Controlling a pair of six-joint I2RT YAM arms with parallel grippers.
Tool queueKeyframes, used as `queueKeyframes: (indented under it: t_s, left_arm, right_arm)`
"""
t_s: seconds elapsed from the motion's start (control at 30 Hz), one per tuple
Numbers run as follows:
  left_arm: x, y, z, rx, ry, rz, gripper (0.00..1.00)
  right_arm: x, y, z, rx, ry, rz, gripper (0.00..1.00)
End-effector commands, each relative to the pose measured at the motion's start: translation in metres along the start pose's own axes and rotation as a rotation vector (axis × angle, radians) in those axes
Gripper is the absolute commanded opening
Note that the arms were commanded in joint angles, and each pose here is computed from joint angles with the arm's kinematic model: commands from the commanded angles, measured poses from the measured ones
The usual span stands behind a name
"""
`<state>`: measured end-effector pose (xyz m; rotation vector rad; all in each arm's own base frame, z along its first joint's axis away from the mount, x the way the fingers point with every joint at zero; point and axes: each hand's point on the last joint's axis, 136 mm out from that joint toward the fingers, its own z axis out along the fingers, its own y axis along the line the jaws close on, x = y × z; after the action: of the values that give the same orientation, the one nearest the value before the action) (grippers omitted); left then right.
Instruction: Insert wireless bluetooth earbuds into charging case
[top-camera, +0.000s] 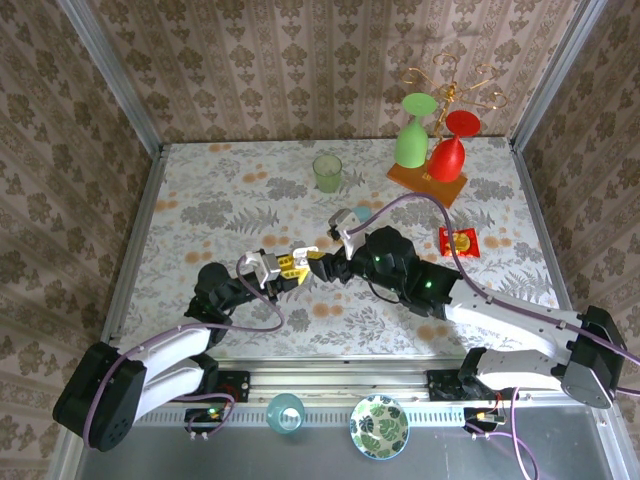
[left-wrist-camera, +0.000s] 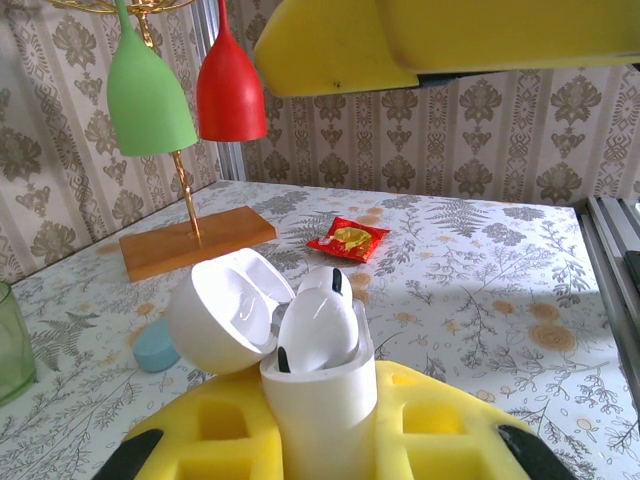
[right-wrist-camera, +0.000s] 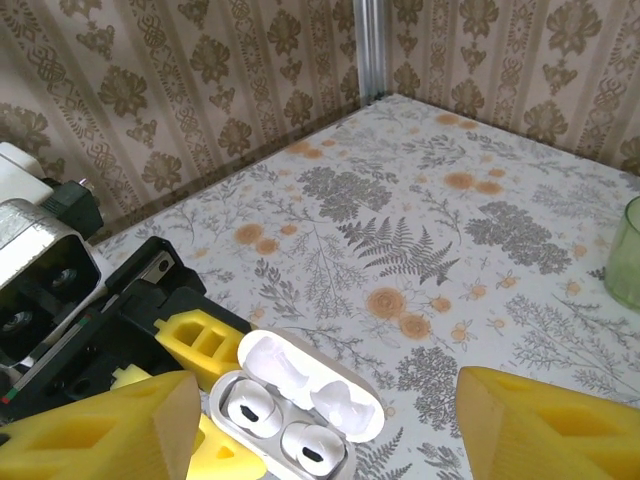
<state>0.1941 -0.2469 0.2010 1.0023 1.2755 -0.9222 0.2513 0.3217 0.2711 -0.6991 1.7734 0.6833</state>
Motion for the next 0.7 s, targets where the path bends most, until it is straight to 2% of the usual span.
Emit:
queueKeyframes:
  t_s: [0.0, 0.33, 0.67]
  left_arm:
    - [-0.014, -0.007, 0.0, 0.038, -0.043, 0.047, 0.0]
    - [-0.019, -0.013, 0.0, 0.065, -0.06, 0.055, 0.0]
    - [-0.016, -0.012, -0.001, 0.057, -0.054, 0.067, 0.0]
  right_arm:
    - [0.005, 0.007, 0.006, -0.043, 0.04, 0.048, 0.69]
    - [0.027, 0.005, 0.021, -0.034, 0.128, 0.058, 0.7]
    - [0.013, -0.016, 0.004, -0.037, 0.043, 0.189, 0.7]
